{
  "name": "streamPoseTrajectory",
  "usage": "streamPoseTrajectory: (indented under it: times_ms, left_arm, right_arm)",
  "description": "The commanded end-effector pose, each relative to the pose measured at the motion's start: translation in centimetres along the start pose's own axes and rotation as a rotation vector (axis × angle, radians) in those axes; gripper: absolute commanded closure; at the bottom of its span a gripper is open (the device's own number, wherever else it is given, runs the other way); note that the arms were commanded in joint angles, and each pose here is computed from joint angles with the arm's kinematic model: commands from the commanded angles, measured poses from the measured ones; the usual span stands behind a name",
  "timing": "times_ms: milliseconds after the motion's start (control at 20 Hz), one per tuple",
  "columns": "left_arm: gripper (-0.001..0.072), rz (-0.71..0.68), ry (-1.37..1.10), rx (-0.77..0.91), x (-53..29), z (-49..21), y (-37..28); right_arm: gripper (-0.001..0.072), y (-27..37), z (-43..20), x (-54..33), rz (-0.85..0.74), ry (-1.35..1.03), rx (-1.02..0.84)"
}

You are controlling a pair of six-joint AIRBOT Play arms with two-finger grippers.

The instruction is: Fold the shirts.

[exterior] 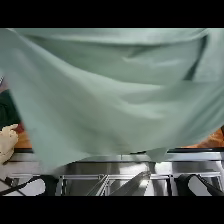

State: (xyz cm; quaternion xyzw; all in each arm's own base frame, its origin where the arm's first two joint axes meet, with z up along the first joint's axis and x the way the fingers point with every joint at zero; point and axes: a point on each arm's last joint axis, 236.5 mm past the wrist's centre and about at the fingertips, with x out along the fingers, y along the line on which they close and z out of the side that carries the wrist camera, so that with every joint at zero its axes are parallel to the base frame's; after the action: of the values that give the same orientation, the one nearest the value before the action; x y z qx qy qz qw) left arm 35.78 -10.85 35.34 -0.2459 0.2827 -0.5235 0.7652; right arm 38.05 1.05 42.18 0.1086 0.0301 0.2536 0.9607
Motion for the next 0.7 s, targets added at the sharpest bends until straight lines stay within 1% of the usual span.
streamPoseTrajectory:
  times_ms: [0, 100, 150, 250, 350, 450, 550, 650]
  left_arm:
    - [0.0691, 0.139, 0.274, -0.267, 6.4, -6.2, 13.9]
    - [0.0692, 0.127, 0.341, -0.417, 8.4, -9.6, 20.6]
    - [0.0693, 0.130, 0.333, -0.476, 9.0, -10.8, 24.1]
    - [0.0694, 0.158, 0.280, -0.505, 9.4, -12.3, 30.1]
    - [0.0693, 0.188, 0.217, -0.546, 9.4, -12.9, 34.0]
    - [0.0692, 0.223, 0.175, -0.554, 8.9, -13.0, 36.1]
    - [0.0692, 0.245, 0.153, -0.516, 8.9, -12.6, 36.9]
    - [0.0692, 0.266, 0.148, -0.502, 8.8, -12.6, 37.6]
  right_arm:
    - [0.0696, -7.7, -14.0, 8.2, -0.064, 0.323, 0.133]
    - [0.0696, -12.1, -20.7, 11.4, -0.083, 0.410, 0.261]
    - [0.0696, -14.0, -23.7, 12.6, -0.088, 0.435, 0.330]
    - [0.0696, -16.3, -27.8, 14.6, -0.066, 0.433, 0.437]
    - [0.0696, -17.8, -29.9, 16.0, -0.052, 0.395, 0.503]
    - [0.0696, -19.4, -30.5, 16.4, -0.075, 0.360, 0.529]
    - [0.0696, -20.4, -30.7, 15.9, -0.093, 0.359, 0.505]
    - [0.0696, -20.6, -32.2, 14.7, -0.089, 0.430, 0.482]
